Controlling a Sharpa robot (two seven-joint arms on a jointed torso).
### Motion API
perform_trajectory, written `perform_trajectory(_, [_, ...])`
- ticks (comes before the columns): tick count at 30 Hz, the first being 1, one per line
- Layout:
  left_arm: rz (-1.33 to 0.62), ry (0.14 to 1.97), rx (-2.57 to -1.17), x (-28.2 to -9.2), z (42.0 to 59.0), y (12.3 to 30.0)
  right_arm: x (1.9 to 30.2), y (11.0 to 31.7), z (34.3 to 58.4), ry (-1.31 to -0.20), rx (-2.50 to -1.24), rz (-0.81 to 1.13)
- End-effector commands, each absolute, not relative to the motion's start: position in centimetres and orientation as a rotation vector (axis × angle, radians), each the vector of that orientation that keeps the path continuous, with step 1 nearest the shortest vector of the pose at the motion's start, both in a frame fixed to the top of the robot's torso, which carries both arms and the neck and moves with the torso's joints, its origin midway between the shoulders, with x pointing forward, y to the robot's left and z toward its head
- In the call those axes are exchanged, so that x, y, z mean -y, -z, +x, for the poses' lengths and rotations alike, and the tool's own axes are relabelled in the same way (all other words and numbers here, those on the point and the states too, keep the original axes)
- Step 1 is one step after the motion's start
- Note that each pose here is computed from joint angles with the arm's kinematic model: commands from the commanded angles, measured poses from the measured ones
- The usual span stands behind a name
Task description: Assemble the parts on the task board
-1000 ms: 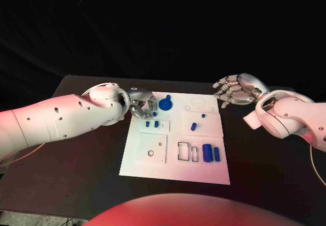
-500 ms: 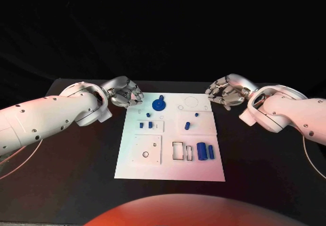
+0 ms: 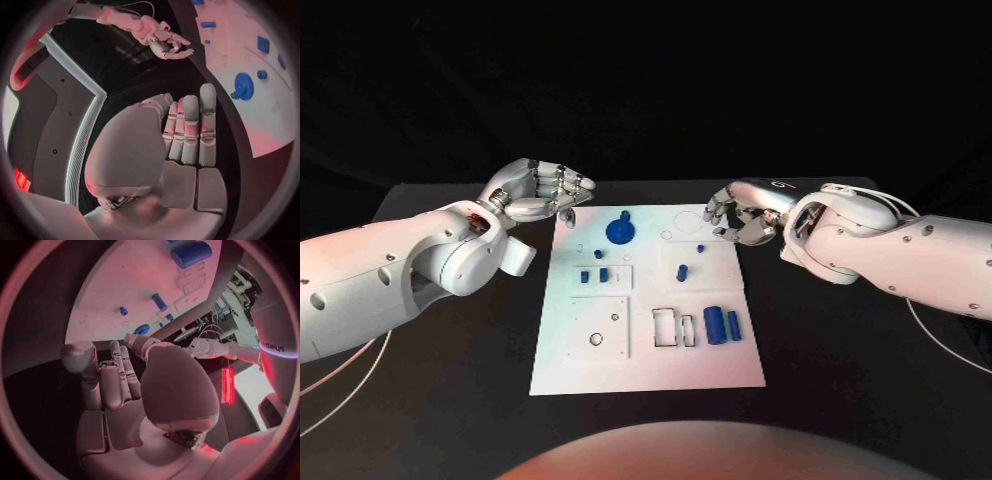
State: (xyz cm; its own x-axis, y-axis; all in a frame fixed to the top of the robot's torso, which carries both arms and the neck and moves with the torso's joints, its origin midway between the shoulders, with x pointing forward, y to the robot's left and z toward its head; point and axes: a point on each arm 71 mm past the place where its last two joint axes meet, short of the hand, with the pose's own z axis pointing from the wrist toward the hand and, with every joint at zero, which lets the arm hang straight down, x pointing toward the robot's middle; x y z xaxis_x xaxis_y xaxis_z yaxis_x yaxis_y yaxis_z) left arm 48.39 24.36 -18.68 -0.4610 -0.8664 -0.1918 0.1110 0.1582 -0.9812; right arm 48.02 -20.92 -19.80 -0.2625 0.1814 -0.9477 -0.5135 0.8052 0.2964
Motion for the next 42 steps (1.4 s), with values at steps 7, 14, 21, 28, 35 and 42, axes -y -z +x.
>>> perform_trajectory(7, [-0.871, 1.589, -1.506, -23.7, 47.9, 18.5, 18.6, 20.9, 47.0, -0.535, -1.579, -0.630])
perform_trajectory(14, [-0.875, 1.591, -1.507, -23.6, 47.9, 18.6, 18.0, 21.7, 46.6, -0.561, -1.600, -0.661])
perform_trajectory(21, [-0.878, 1.587, -1.507, -23.6, 47.8, 18.6, 17.9, 22.2, 46.7, -0.553, -1.631, -0.647])
perform_trajectory(28, [-0.883, 1.582, -1.508, -23.8, 47.7, 18.5, 17.9, 22.6, 46.9, -0.542, -1.650, -0.629])
perform_trajectory(35, [-0.889, 1.576, -1.512, -24.0, 47.6, 18.5, 17.7, 23.3, 46.8, -0.543, -1.685, -0.617])
perform_trajectory(42, [-0.894, 1.576, -1.520, -24.0, 47.5, 18.6, 18.2, 23.9, 47.3, -0.509, -1.716, -0.606])
